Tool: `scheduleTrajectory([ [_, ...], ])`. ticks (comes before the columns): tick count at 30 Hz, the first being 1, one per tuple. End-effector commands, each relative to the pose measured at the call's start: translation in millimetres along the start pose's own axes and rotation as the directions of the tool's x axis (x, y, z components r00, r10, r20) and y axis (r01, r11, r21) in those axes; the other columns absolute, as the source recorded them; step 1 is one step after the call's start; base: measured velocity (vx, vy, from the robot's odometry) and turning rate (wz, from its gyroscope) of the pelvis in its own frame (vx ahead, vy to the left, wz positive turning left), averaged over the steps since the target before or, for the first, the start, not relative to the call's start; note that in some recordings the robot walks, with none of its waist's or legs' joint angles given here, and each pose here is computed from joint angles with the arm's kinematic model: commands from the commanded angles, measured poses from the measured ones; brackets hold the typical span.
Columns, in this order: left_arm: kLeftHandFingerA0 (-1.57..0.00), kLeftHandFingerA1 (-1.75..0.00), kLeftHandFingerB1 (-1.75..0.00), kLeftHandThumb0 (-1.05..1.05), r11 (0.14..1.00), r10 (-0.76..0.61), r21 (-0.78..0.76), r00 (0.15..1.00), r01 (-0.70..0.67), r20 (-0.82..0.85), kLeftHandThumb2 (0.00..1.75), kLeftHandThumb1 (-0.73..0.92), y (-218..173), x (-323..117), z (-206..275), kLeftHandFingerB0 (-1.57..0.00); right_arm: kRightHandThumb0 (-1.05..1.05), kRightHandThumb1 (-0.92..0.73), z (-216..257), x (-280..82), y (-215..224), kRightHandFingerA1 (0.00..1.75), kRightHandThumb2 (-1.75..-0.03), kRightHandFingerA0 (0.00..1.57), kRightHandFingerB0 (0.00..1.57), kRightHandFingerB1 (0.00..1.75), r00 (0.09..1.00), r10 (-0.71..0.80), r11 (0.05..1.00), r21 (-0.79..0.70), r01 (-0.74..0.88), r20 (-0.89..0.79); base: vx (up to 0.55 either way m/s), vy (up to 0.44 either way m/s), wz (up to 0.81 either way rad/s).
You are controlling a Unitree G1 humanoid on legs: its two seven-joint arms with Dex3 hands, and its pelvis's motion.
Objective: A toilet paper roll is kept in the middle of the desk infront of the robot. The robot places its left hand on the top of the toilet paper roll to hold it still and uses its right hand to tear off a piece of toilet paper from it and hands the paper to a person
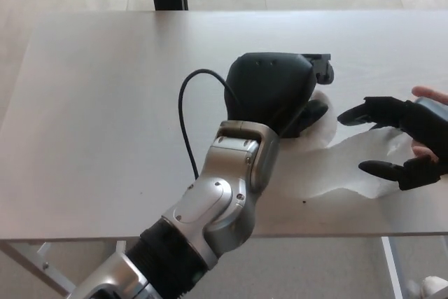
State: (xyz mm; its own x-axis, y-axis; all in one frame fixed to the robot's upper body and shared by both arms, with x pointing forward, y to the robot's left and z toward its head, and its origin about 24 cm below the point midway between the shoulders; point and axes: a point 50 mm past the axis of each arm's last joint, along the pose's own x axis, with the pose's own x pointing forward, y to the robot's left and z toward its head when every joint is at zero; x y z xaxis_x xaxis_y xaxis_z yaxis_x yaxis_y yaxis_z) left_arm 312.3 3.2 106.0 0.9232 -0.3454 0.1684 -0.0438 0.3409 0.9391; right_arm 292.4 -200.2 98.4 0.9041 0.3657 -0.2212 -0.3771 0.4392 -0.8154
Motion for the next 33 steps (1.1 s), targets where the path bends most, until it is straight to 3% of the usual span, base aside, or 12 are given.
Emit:
scheduleTrajectory([
  [1,-0.78,-0.68,-0.51,-0.53,0.999,-0.022,0.038,0.999,0.023,-0.043,0.62,0.75,-10.1,-9.6,-19.7,-0.72,-0.55,-0.67,-1.5,-1.6,-2.1,0.58,-0.60,0.24,0.36,0.38,0.998,0.025,0.998,-0.051,-0.028,-0.065,0.00,0.000,0.00],
  [10,-0.81,-0.73,-0.52,-0.48,0.997,0.061,0.056,0.995,-0.057,-0.084,0.63,0.76,-7.4,-13.0,-38.2,-0.69,-0.54,-0.45,-5.7,-3.3,2.8,0.65,-0.84,0.42,0.34,0.51,0.938,0.221,0.928,-0.238,-0.286,-0.266,0.00,0.000,0.00],
  [13,-0.84,-0.68,-0.52,-0.48,0.996,0.074,0.053,0.994,-0.070,-0.077,0.62,0.74,-6.2,-12.3,-36.2,-0.71,-0.46,-0.53,-4.1,-3.7,6.8,0.62,-0.57,0.59,0.48,0.38,0.925,0.244,0.909,-0.263,-0.323,-0.292,0.00,0.000,0.00],
  [14,-0.83,-0.67,-0.51,-0.48,0.996,0.068,0.060,0.995,-0.064,-0.076,0.62,0.75,-6.5,-12.6,-35.3,-0.70,-0.51,-0.42,-3.1,-3.0,7.0,0.67,-0.83,0.55,0.39,0.51,0.922,0.248,0.901,-0.279,-0.333,-0.299,0.00,0.000,0.00],
  [17,-0.83,-0.65,-0.51,-0.47,0.996,0.067,0.068,0.996,-0.063,-0.067,0.63,0.75,-9.0,-12.4,-33.4,-0.70,-0.48,-0.40,0.0,-0.8,7.4,0.68,-0.79,0.54,0.42,0.52,0.922,0.252,0.899,-0.280,-0.336,-0.295,0.00,0.000,0.00],
  [18,-0.83,-0.65,-0.51,-0.47,0.996,0.063,0.063,0.996,-0.059,-0.067,0.63,0.75,-9.4,-12.4,-32.7,-0.70,-0.42,-0.51,0.8,-0.2,7.9,0.62,-0.56,0.57,0.50,0.38,0.922,0.252,0.901,-0.276,-0.334,-0.294,0.00,0.000,0.00],
  [19,-0.81,-0.63,-0.50,-0.47,0.997,0.056,0.056,0.997,-0.052,-0.062,0.63,0.75,-10.0,-12.2,-30.9,-0.69,-0.46,-0.39,2.3,0.7,8.3,0.67,-0.78,0.54,0.43,0.52,0.926,0.248,0.907,-0.267,-0.325,-0.285,0.00,0.000,0.00],
  [20,-0.80,-0.61,-0.50,-0.47,0.998,0.051,0.050,0.997,-0.048,-0.063,0.63,0.75,-10.4,-11.7,-29.3,-0.68,-0.40,-0.50,3.4,1.7,8.8,0.62,-0.55,0.60,0.52,0.39,0.932,0.239,0.916,-0.254,-0.309,-0.272,0.00,0.000,0.00],
  [22,-0.80,-0.61,-0.50,-0.48,0.997,0.056,0.054,0.997,-0.052,-0.062,0.63,0.75,-10.6,-11.1,-28.3,-0.69,-0.42,-0.51,5.3,1.9,9.2,0.66,-0.56,0.62,0.53,0.39,0.939,0.224,0.924,-0.250,-0.290,-0.262,0.00,0.000,0.00],
  [24,-0.79,-0.61,-0.50,-0.47,0.998,0.055,0.047,0.997,-0.052,-0.053,0.63,0.75,-10.3,-10.4,-26.8,-0.68,-0.49,-0.40,6.4,2.2,9.6,0.72,-0.80,0.66,0.48,0.54,0.951,0.194,0.928,-0.270,-0.258,-0.242,0.00,0.000,0.00],
  [26,-0.74,-0.62,-0.48,-0.49,0.998,0.031,0.061,0.997,-0.027,-0.066,0.64,0.79,-10.3,-9.4,-25.5,-0.65,-0.44,-0.54,8.7,3.5,11.3,0.78,-0.57,0.74,0.57,0.41,0.957,0.165,0.932,-0.280,-0.231,-0.238,0.00,0.000,0.00],
  [33,-0.78,-0.58,-0.50,-0.49,0.998,0.050,0.035,0.997,-0.048,-0.053,0.63,0.76,-12.9,-11.4,-23.3,-0.69,-0.32,-0.65,10.3,4.8,19.1,1.66,-0.59,0.72,0.86,0.57,0.984,0.034,0.956,-0.281,-0.083,-0.177,0.00,0.000,0.00],
])
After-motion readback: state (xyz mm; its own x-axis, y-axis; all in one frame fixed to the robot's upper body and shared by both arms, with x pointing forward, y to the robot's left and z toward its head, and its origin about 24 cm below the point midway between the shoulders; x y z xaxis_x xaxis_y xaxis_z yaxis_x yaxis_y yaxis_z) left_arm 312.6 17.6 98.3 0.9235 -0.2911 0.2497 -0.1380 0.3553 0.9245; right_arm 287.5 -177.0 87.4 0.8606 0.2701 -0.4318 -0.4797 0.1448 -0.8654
